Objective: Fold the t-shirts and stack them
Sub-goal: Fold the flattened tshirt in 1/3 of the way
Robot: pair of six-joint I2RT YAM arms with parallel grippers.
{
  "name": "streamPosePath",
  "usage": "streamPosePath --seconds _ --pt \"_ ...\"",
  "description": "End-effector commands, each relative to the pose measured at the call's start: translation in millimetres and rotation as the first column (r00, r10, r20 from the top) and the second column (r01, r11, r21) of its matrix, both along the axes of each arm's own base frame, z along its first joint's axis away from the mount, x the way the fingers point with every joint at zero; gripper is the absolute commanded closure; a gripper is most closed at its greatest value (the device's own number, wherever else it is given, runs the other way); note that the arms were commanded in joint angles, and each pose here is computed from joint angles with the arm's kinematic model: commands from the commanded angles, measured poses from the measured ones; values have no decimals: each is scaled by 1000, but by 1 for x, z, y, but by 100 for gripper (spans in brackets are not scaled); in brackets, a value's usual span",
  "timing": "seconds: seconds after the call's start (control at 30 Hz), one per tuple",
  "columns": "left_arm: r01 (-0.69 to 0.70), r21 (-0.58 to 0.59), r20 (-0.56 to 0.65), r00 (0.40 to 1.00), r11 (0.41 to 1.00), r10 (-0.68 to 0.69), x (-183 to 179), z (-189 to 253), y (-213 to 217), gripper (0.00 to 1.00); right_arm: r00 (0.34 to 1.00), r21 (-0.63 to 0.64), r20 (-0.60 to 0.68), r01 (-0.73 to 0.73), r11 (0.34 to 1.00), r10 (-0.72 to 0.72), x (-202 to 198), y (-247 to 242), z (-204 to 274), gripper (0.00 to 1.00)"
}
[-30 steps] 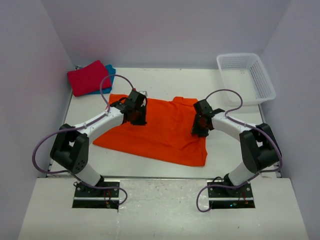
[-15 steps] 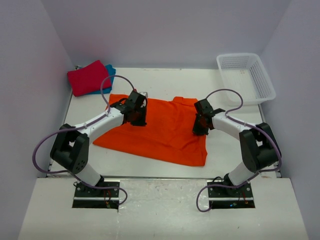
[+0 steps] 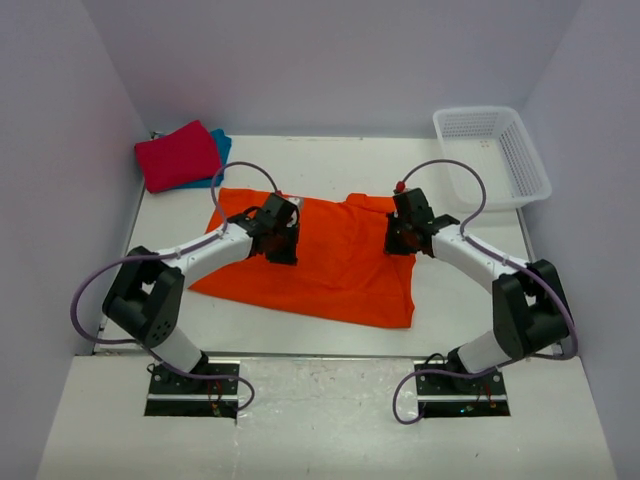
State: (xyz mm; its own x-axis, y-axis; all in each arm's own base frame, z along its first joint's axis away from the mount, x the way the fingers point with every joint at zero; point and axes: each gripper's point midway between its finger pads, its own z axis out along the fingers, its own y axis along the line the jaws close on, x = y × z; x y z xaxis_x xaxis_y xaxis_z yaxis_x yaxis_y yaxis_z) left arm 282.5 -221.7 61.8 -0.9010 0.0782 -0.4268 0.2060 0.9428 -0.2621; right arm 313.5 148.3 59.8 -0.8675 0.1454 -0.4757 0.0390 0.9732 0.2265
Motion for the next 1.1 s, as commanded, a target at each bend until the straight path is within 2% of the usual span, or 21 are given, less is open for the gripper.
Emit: streamPosePath --seconds 0.0,0.1,0.3,0.53,0.67,0.7,0.73,0.8,0.93,1.07 --pt "52 -31 13 999 998 -52 0 -2 -11 100 988 53 113 -116 992 109 6 14 25 100" --pt "77 -43 -5 997 996 -77 -4 -5 -16 100 987 68 116 -118 991 110 1 13 28 100" --pt "108 -71 -8 994 992 -109 -5 -1 -26 100 999 42 -6 -46 998 46 -12 7 7 100" --pt "114 -79 6 993 990 -114 -4 10 -28 99 986 -60 -144 79 995 -87 -22 -4 -13 99" --pt "127 -108 12 992 986 -126 -5 20 -33 99 978 -71 -173 102 992 -113 -24 -1 -19 76" --pt "136 -120 13 991 983 -136 -7 23 -36 99 976 -105 -170 119 987 -136 -23 -7 -21 64" --pt "147 -133 24 989 980 -146 -7 30 -42 99 977 -118 -162 122 985 -141 -21 -8 -20 57" --pt "180 -166 47 984 970 -175 -7 42 -54 98 978 -170 -132 137 976 -161 -16 -15 -16 49" --pt "305 -216 71 952 927 -297 -20 49 -86 98 984 -219 -71 142 965 -161 -3 -22 0 47" --pt "371 -244 13 925 896 -379 -27 27 -108 94 989 -181 0 143 973 -145 -5 -20 25 47"
